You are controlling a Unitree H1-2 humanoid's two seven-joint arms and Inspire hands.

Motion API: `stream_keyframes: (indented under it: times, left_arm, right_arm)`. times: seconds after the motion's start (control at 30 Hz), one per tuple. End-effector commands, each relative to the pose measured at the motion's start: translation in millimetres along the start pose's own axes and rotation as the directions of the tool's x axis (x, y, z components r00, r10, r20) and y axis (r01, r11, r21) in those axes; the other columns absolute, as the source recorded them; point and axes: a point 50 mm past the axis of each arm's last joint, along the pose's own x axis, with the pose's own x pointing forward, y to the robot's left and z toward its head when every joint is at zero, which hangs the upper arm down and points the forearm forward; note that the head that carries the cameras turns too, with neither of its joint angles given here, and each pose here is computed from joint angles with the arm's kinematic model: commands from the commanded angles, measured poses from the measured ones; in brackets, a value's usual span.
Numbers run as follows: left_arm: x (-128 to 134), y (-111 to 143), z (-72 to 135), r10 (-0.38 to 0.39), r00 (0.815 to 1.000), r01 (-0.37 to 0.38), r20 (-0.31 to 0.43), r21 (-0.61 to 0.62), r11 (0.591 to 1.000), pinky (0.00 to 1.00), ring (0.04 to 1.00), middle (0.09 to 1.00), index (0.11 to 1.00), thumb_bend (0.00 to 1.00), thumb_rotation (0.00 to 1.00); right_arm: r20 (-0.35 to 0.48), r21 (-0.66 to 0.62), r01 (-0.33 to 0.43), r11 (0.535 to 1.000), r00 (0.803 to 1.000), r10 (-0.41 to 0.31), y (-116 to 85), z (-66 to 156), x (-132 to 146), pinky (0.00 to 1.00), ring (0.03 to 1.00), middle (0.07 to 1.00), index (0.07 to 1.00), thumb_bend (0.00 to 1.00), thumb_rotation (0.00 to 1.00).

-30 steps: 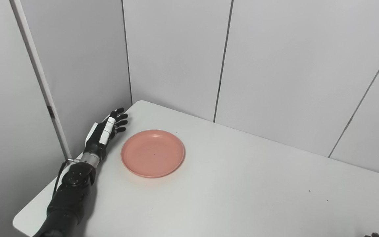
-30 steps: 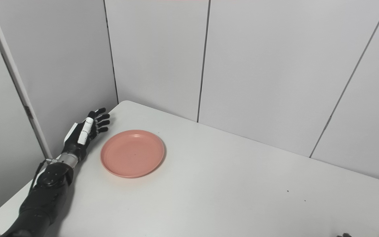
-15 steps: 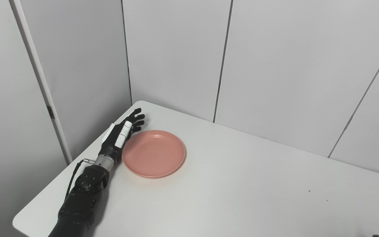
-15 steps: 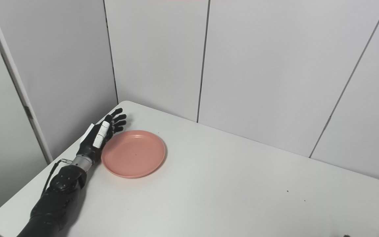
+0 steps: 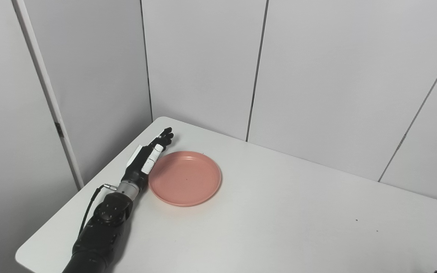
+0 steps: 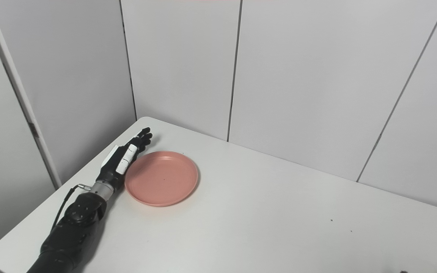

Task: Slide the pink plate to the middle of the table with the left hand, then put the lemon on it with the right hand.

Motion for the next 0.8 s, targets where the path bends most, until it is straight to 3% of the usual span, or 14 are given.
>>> stream_keyframes:
  times: [0.0, 0.4, 0.77]
  left_arm:
    - [-17, -11, -22, 0.008, 0.997, -0.009, -0.071, -0.022, 1.000, 0.98, 0.949, 0.948, 0.942, 0.90, 1.00]
    - [-19, -19, -20, -0.002, 0.998, 0.000, -0.067, -0.031, 1.000, 0.95, 0.945, 0.943, 0.934, 0.83, 1.00]
    - [-31, -34, -25, -0.057, 0.992, 0.046, -0.109, -0.107, 0.993, 0.93, 0.933, 0.936, 0.946, 0.82, 1.00]
  right_arm:
    - [0.039, 0.002, -0.007, 1.000, 0.999, 0.006, 1, 11, 2, 1.00, 1.000, 0.989, 0.992, 0.75, 0.91]
    - [0.034, 0.003, -0.008, 1.000, 0.999, 0.008, 4, 12, 2, 1.00, 1.000, 0.992, 0.997, 0.77, 0.90]
    - [0.033, 0.007, 0.000, 1.000, 0.999, 0.000, 4, 14, 2, 1.00, 1.000, 0.987, 0.986, 0.77, 0.90]
